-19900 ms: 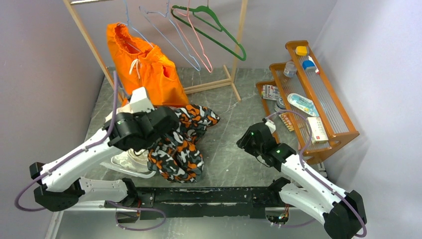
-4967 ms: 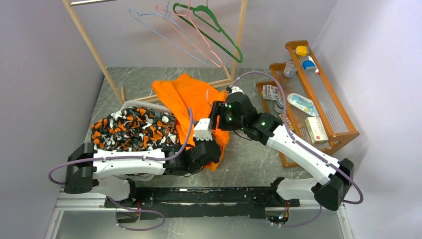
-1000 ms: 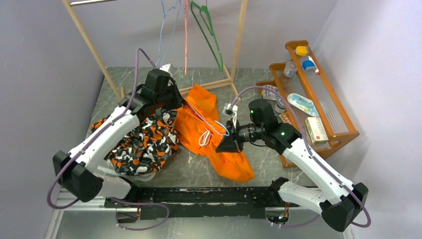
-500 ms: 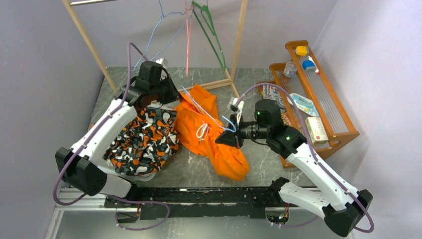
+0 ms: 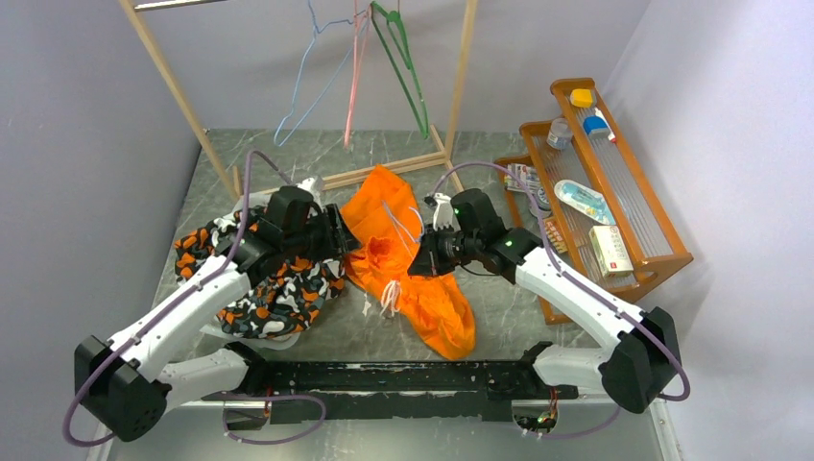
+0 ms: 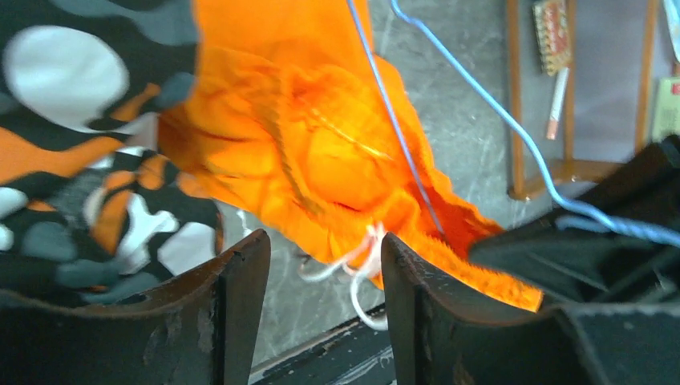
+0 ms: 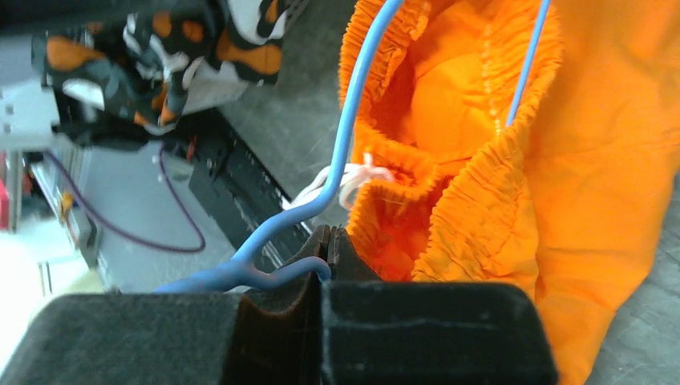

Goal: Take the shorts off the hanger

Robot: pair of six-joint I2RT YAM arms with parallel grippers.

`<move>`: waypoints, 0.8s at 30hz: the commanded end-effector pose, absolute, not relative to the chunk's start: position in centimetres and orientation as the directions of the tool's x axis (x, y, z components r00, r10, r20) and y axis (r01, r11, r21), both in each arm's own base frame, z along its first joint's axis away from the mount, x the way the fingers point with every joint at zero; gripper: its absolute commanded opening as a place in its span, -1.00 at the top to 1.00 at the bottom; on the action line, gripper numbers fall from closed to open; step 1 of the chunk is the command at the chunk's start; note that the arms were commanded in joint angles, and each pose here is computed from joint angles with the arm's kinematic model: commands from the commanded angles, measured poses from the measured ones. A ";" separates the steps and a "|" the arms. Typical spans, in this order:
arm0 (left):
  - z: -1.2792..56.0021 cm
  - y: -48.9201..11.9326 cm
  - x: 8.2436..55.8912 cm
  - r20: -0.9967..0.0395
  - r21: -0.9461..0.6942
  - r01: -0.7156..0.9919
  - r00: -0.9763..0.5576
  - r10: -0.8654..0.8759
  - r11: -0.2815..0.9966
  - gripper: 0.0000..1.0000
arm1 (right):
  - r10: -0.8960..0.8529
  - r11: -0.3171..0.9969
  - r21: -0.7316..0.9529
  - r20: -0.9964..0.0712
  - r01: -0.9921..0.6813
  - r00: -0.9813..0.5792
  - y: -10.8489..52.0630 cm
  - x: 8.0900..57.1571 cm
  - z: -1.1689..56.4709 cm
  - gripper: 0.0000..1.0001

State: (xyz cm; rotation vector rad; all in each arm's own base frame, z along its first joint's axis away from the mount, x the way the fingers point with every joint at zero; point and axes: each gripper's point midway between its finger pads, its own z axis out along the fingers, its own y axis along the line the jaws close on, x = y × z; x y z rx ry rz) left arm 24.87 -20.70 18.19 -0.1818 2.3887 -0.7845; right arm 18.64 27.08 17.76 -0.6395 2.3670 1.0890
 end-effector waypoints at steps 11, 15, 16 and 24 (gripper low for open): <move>22.0 -30.3 19.7 -0.568 -0.671 0.263 -0.783 -0.253 0.693 -0.22 | 0.322 0.737 0.656 -0.550 -0.160 -0.770 26.1 26.1 17.8 1.00; 21.7 -32.6 18.2 -0.542 -0.714 0.304 -0.811 -0.222 0.631 -0.23 | 0.330 0.735 0.663 -0.530 -0.140 -0.781 26.2 26.1 17.0 1.00; 21.5 -33.1 17.8 -0.533 -0.720 0.313 -0.820 -0.206 0.619 -0.24 | 0.323 0.736 0.663 -0.523 -0.138 -0.789 26.3 26.0 16.6 1.00; 17.5 -36.1 15.2 -0.460 -0.707 0.319 -0.885 -0.068 0.630 -0.27 | 0.372 0.737 0.674 -0.468 -0.051 -0.802 25.3 25.0 14.0 1.00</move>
